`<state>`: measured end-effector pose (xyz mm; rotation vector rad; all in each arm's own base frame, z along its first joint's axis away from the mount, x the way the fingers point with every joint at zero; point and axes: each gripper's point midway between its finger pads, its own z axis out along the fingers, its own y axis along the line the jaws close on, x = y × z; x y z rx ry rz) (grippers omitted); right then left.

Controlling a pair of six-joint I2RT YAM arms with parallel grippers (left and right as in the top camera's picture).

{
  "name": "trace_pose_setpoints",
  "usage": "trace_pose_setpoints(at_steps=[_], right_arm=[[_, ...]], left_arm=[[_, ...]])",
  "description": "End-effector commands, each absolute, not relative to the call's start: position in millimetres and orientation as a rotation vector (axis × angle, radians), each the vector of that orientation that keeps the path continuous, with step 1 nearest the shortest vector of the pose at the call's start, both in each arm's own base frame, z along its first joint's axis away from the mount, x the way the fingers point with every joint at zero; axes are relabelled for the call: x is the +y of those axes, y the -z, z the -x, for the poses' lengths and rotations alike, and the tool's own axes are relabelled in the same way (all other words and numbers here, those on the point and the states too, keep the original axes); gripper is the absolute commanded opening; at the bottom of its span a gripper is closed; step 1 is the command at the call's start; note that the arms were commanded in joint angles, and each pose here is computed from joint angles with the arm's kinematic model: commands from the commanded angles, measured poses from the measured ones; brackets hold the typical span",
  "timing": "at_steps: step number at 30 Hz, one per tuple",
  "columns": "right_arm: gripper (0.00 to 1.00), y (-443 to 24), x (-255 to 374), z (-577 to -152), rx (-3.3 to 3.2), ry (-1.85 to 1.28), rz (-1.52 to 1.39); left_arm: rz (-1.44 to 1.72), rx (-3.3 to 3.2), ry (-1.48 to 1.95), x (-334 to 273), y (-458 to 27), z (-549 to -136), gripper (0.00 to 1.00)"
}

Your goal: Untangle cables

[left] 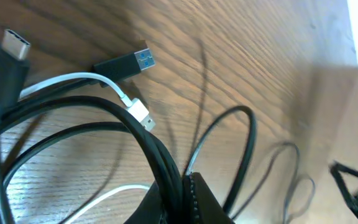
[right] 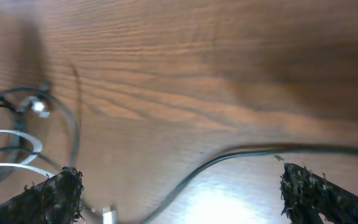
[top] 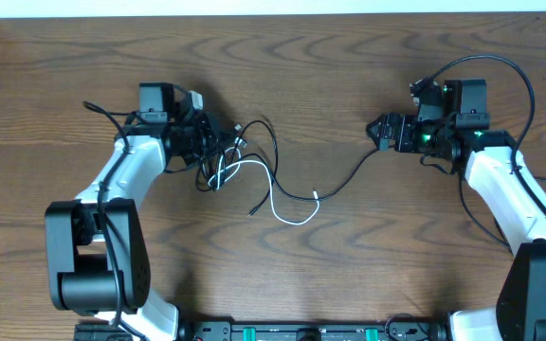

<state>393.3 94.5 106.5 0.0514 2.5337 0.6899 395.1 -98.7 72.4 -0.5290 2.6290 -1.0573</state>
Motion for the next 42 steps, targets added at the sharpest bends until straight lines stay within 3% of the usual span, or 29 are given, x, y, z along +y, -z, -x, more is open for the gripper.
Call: trace_pose_setpoints(at_steps=[1,7,11,14,18,21,23,26,33,42], right_arm=[[0.99,-122,120,-388,2.513,-0.95,-0.184],[0.99,-143,158,-380,2.457,-1.169,-0.069],[0.91,-136,177,-374,2.506,-1.13,-0.103],[0.99,-140,196,-371,2.503,-1.163,-0.1],[0.97,-158,223,-376,2.404,-1.207,0.003],[0.71,-179,236,-387,2.304,-1.255,0.01],[0.45,-185,240,-394,2.264,-1.242,-0.017],[0.37,-179,240,-402,2.265,-1.127,-0.096],[0.46,-161,267,-392,2.294,-0.971,-0.088],[0.49,-133,317,-387,2.271,-0.978,0.008]], left_arm=[[0.374,2.601,1.155,-106,-86,-387,0.08],[0.368,2.608,1.158,-109,-86,-385,0.08],[0.367,2.608,1.154,-108,-85,-386,0.08],[0.375,2.615,1.112,-104,-82,-387,0.08],[0.391,2.625,1.059,-99,-78,-389,0.08],[0.393,2.626,1.059,-99,-78,-388,0.08],[0.386,2.626,1.058,-99,-78,-388,0.08],[0.365,2.622,1.053,-99,-78,-389,0.08],[0.365,2.621,1.053,-99,-78,-389,0.08],[0.365,2.621,1.053,-99,-78,-389,0.08]])
